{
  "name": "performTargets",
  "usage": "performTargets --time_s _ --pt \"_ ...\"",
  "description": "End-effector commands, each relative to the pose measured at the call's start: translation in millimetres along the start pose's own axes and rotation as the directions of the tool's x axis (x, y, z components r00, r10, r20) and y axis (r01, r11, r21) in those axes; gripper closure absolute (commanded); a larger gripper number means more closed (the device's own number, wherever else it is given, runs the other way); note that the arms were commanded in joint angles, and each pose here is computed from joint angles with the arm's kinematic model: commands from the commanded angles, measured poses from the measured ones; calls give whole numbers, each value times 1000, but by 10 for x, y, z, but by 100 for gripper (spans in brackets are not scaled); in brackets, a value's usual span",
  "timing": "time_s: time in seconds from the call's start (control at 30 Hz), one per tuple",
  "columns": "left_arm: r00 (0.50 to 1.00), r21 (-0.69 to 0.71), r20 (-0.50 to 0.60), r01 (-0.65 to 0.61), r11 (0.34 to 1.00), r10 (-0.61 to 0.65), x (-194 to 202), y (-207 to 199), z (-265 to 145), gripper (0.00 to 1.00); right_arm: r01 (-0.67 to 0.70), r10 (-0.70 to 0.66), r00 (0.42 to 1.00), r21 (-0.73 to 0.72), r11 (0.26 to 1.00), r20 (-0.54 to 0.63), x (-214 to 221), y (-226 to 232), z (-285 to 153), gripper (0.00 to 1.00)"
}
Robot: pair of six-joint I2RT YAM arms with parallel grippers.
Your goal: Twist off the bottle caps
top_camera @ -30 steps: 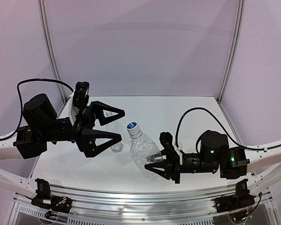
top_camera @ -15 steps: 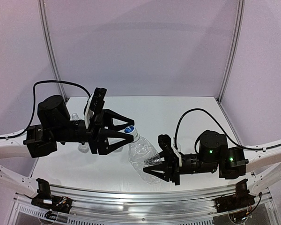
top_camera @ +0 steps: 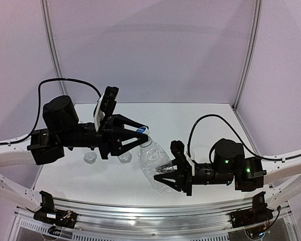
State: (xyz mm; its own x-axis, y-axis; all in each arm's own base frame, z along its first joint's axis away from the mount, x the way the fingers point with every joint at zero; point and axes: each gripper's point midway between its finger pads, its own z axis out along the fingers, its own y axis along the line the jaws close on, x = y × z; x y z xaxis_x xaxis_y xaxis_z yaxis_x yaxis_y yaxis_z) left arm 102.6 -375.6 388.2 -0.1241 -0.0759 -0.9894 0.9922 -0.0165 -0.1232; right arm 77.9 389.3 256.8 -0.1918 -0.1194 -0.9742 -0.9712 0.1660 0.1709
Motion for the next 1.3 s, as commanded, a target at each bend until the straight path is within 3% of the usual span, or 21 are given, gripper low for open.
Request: performTargets --time_s 0.0,0.27,0.43,0.63,0.77,0.93,1.03,1.27 --pt "998 -84 -26 51 995 -53 45 198 118 73 -5 0 998 89 996 58 -194 -131 -55 72" --pt "978 -427 12 193 883 -208 185 777 140 76 -48 11 996 438 898 88 -171 -743 -249 72" --pt "974 -486 11 202 850 -226 257 858 181 75 -48 11 996 432 901 88 -169 -731 -236 72" --pt "975 -469 18 202 860 -220 230 806 182 69 -52 14 995 417 907 95 -183 -706 -240 72" --pt "977 -452 14 195 870 -211 205 758 181 59 -53 15 995 404 913 97 -187 -683 -238 72" --pt "982 -424 22 179 888 -188 137 682 128 33 -55 17 995 390 919 99 -195 -659 -230 72" --pt "984 -416 27 170 894 -175 103 648 70 22 -57 20 995 386 921 100 -195 -651 -226 72" --pt "991 -359 49 134 924 -125 -8 516 -115 13 -61 22 994 379 923 106 -211 -639 -237 72"
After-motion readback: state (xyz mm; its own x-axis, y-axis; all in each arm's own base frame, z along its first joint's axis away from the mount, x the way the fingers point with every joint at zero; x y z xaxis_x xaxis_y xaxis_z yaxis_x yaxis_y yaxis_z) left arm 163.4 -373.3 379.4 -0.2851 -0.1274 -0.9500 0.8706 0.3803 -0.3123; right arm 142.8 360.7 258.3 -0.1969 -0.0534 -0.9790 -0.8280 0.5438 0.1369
